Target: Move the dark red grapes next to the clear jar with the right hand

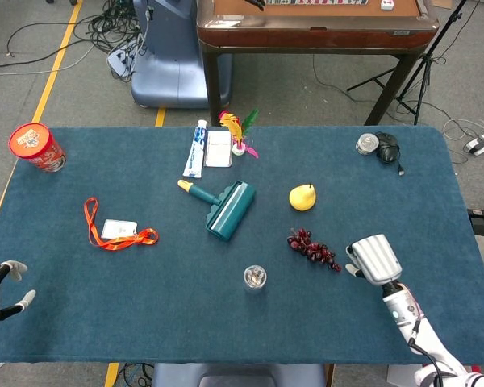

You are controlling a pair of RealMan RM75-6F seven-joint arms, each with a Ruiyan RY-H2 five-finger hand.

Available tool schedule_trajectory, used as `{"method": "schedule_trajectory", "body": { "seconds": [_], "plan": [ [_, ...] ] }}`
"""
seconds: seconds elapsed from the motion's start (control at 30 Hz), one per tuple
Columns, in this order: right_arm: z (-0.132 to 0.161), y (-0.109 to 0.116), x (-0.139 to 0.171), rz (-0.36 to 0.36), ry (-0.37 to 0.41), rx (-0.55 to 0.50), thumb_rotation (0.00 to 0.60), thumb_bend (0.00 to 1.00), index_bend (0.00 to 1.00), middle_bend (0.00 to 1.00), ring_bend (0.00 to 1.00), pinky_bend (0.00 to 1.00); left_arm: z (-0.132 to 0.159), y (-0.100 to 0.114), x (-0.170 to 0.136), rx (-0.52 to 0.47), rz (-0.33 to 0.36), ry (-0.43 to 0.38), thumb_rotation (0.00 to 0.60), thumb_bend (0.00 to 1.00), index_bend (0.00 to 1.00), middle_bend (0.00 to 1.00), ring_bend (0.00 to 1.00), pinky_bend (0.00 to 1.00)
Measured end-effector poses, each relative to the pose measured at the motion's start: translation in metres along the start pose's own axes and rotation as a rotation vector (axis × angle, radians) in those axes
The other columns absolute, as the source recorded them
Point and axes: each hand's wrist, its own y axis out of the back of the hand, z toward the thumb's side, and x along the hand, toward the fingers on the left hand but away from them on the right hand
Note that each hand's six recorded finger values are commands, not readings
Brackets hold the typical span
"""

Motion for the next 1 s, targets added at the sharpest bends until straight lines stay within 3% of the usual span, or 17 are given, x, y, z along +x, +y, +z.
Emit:
{"method": "schedule_trajectory", "body": {
  "seconds": [0.43, 1.0],
  "plan": [
    [0.0, -0.027, -0.006, 0.059, -0.012, -0.005, 0.6, 0.0, 1.0, 1.0, 1.0, 1.0, -0.002, 0.0, 0.0, -0.008, -0.003, 0.007, 0.6, 0.19, 0.45, 0.52, 0.41, 0.58],
    [0.023, -0.035, -0.045, 0.04, 0.022, -0.023, 0.6, 0.0, 1.0, 1.0, 1.0, 1.0, -0.005, 0.002, 0.0, -0.013, 0.0, 0.016, 0.6, 0.19, 0.45, 0.52, 0.41, 0.58]
  ]
}}
